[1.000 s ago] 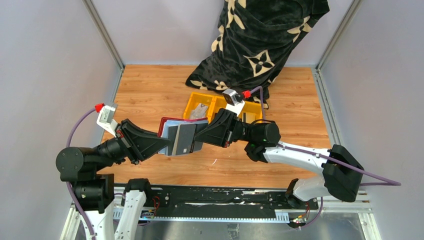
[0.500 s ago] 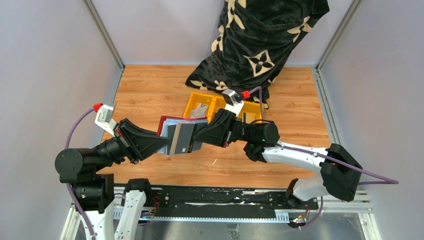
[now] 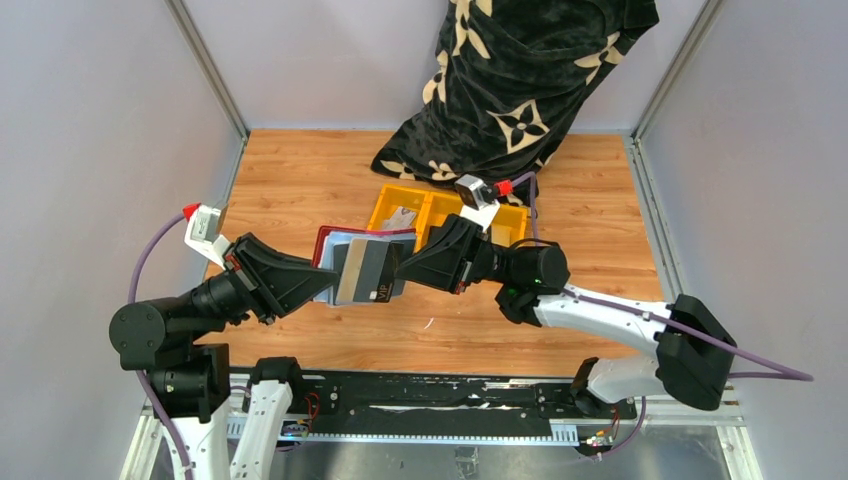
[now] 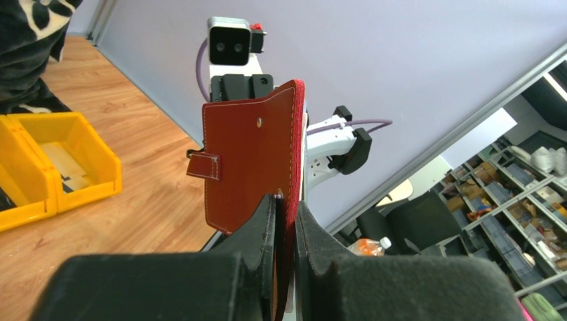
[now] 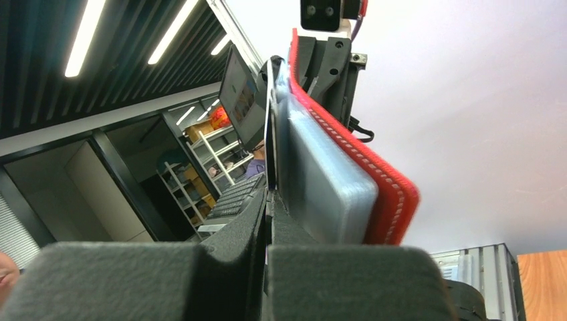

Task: Take the credit cards out of the card holder
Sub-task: Remove the credit card from the card holder.

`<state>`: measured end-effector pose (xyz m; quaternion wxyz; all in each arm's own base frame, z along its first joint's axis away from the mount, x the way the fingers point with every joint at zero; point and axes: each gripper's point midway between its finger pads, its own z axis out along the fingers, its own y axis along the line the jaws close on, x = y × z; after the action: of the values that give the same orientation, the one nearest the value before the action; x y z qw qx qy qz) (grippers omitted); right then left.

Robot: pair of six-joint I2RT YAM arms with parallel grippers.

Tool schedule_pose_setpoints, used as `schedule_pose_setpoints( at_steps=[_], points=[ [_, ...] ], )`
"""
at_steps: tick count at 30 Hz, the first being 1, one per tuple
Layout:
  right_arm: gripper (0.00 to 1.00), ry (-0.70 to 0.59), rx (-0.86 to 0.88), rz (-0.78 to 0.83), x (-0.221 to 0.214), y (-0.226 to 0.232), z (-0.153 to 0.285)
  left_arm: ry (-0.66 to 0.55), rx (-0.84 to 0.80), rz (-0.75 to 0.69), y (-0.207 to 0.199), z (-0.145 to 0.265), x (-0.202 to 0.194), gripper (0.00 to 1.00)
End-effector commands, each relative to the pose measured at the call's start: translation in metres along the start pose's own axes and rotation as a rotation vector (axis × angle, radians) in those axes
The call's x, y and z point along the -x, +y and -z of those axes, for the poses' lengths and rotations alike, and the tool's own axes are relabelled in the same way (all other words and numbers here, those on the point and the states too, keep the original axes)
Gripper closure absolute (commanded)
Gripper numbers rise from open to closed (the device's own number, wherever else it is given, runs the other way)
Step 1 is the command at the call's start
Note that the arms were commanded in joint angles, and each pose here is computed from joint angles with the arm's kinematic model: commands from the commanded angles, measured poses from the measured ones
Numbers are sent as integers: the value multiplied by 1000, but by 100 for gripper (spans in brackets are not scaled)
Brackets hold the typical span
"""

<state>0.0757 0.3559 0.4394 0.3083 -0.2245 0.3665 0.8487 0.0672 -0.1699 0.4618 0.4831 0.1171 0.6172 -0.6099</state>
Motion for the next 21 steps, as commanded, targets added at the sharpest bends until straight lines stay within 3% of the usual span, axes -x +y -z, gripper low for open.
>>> schedule_pose_setpoints(
  at_steps=[1,15,21],
  points=[
    [100,4,-23,82,11,11,1,-44,-36,-22,-10,-2,10,100],
    [100,134,-118,190,11,22,-32,-156,-94,-94,-25,2,18,100],
    [100,166,-223,222,6,8,-38,-157,-90,-94,-22,4,15,93]
  ],
)
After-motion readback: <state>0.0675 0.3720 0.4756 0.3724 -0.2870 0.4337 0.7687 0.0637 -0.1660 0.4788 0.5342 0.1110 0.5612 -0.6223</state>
